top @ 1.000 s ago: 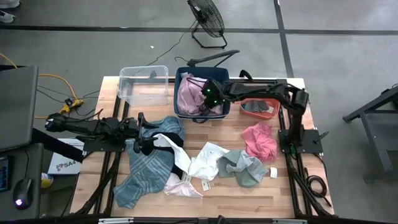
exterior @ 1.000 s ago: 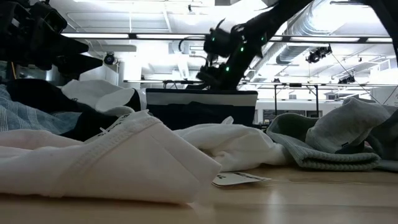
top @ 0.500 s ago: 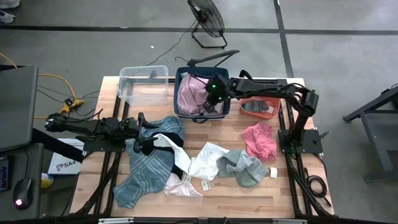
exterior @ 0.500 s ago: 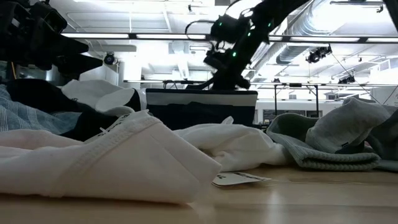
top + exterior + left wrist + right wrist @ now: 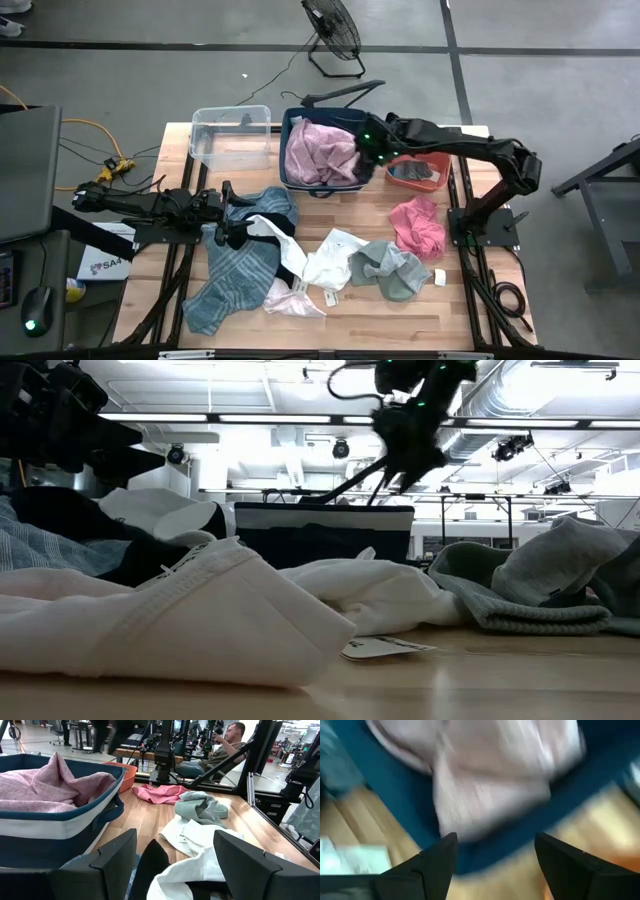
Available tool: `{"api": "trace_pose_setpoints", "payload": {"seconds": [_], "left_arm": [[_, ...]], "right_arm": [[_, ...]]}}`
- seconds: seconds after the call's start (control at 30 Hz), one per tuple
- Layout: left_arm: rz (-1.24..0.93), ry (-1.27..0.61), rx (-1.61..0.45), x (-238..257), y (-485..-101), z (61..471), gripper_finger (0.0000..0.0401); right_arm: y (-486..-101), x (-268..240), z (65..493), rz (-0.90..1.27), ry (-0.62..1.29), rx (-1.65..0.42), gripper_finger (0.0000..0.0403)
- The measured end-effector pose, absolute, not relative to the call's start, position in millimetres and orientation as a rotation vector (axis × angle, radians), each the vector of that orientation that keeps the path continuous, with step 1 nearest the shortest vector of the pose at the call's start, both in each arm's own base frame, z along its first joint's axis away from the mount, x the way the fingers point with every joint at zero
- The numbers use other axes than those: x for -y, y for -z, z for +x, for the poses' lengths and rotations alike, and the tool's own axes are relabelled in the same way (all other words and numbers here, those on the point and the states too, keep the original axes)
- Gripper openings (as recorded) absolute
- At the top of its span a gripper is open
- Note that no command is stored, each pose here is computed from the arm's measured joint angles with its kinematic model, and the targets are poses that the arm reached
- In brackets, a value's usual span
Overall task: Pick & Place Cloths
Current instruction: Put the pink underwear into the transparent bin
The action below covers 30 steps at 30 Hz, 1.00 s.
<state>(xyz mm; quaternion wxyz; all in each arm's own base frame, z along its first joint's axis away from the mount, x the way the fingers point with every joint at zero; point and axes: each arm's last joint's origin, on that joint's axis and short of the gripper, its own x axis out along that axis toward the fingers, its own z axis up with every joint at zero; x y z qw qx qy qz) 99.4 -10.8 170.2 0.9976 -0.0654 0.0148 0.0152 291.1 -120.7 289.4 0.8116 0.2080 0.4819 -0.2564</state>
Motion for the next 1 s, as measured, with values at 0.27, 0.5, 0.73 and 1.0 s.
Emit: {"api": "trace_pose_setpoints", "payload": {"seconds": [0.27,0.5,0.73,1.0], "left_arm": [[-0.131,-0.03,-0.03,10.8,-170.2,99.4,0.0257],[-0.131,-0.03,-0.03,10.9,-170.2,99.4,0.0257],[-0.131,-0.03,-0.03,10.8,-170.1,99.4,0.0257],[-0.131,-0.03,-0.03,10.9,-170.2,99.4,0.0257]], "right_arm": [[-284.1,83.5,263.6,0.562,0.748,-1.315,0.0256],[-243.0,41.3,258.0,0.587,0.836,-1.415,0.0254],[-198.7,13.2,236.1,0.629,0.994,-1.497,0.0254],[-172.4,0.5,227.6,0.682,1.054,-1.441,0.0254]]}}
